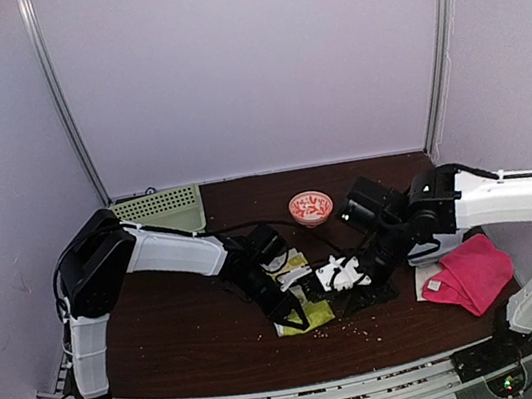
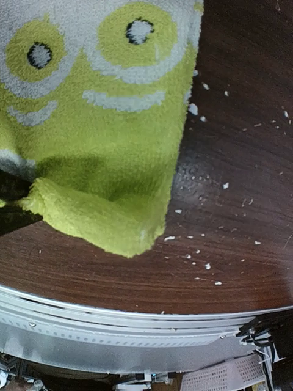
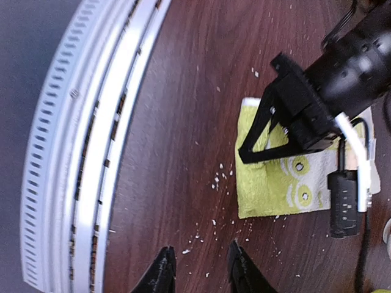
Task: Roll the towels
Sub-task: Roll the towel at the center of the board.
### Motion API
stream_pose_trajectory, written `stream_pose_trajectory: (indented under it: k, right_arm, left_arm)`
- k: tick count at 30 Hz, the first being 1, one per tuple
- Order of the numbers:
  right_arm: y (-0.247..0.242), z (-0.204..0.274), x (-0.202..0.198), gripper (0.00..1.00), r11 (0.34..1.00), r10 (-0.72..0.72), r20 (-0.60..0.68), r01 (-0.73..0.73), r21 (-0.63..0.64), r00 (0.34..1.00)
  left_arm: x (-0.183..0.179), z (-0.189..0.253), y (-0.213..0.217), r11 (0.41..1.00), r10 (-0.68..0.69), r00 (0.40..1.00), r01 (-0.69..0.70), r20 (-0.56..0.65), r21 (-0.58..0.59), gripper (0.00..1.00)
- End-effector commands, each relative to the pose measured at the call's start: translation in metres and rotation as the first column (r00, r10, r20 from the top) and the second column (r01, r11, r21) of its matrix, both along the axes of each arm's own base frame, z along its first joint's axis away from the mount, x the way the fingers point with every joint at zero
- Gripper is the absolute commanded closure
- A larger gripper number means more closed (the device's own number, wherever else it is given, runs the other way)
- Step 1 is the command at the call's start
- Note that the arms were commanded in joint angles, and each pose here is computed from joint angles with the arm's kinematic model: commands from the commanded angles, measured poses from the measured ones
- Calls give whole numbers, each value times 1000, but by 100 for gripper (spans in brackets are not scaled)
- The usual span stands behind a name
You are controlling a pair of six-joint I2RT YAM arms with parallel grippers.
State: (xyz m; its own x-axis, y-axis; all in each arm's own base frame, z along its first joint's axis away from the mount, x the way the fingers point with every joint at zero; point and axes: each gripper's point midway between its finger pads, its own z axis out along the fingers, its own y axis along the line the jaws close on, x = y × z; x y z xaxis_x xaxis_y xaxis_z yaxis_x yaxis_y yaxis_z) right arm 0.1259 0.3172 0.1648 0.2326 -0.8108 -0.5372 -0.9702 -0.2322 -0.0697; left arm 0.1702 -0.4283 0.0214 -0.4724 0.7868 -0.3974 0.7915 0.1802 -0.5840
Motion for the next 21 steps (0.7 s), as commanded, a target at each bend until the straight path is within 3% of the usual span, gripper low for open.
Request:
stream_pose_trajectory:
  k: [1, 8, 13, 21]
  right_arm:
    - [15, -33, 41, 68, 995, -89, 291, 98, -17, 953]
    - [28, -85, 51, 58, 993, -70, 392, 103, -63, 917]
    - [34, -99, 51, 57, 998, -30, 428, 52, -40, 903]
    - [29, -130, 53, 58, 992, 47, 441, 12, -129, 896]
  left_arm:
    - [-2, -18, 5, 997, 39, 996, -33, -78, 72, 100]
    - [-2, -29, 11, 993, 61, 992, -49, -114, 108, 100]
    - [-2, -32, 12, 992, 69, 990, -55, -122, 118, 100]
    - [0, -35, 15, 991, 70, 992, -57, -109, 123, 100]
